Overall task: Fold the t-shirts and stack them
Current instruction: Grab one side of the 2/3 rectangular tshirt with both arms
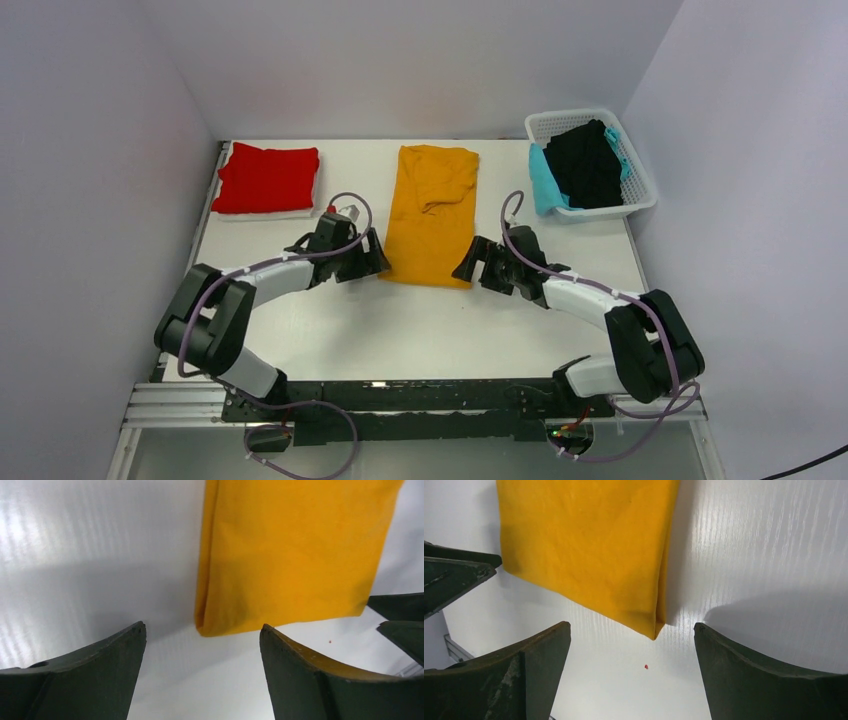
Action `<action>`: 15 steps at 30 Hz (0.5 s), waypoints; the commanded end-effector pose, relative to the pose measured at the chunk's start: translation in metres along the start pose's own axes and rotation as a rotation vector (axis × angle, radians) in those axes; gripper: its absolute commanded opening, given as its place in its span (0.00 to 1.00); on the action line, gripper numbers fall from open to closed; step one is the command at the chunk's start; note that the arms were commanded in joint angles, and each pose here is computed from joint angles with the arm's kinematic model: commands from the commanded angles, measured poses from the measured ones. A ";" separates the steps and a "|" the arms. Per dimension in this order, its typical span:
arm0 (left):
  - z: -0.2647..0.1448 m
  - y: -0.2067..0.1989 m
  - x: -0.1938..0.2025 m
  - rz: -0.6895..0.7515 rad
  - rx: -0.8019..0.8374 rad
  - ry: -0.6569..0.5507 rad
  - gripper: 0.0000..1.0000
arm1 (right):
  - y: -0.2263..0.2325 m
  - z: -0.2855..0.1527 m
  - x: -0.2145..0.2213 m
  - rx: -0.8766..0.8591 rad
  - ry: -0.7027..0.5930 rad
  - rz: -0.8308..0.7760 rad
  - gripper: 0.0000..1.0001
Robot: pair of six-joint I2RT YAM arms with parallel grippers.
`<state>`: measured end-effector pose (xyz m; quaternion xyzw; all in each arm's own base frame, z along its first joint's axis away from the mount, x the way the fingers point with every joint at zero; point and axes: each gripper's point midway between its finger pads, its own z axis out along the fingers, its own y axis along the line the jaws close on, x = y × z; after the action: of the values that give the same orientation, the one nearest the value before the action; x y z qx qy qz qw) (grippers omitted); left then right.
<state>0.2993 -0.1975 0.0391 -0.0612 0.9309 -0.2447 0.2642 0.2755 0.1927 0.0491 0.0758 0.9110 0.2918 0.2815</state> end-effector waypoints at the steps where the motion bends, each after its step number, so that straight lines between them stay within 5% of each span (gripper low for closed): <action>1: 0.012 -0.021 -0.004 -0.045 0.104 -0.006 0.81 | 0.009 0.003 0.001 -0.031 -0.006 0.092 0.92; 11: 0.024 -0.008 0.030 -0.095 0.116 0.076 0.47 | -0.006 0.009 0.011 0.034 0.006 0.137 0.82; 15: 0.028 -0.003 0.033 -0.097 0.085 0.093 0.26 | -0.008 0.015 0.011 0.040 0.014 0.137 0.72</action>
<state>0.3011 -0.2227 0.0256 -0.0804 0.9132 -0.3148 0.2459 0.2703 0.1966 0.0358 0.1326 0.9120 0.2969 0.2502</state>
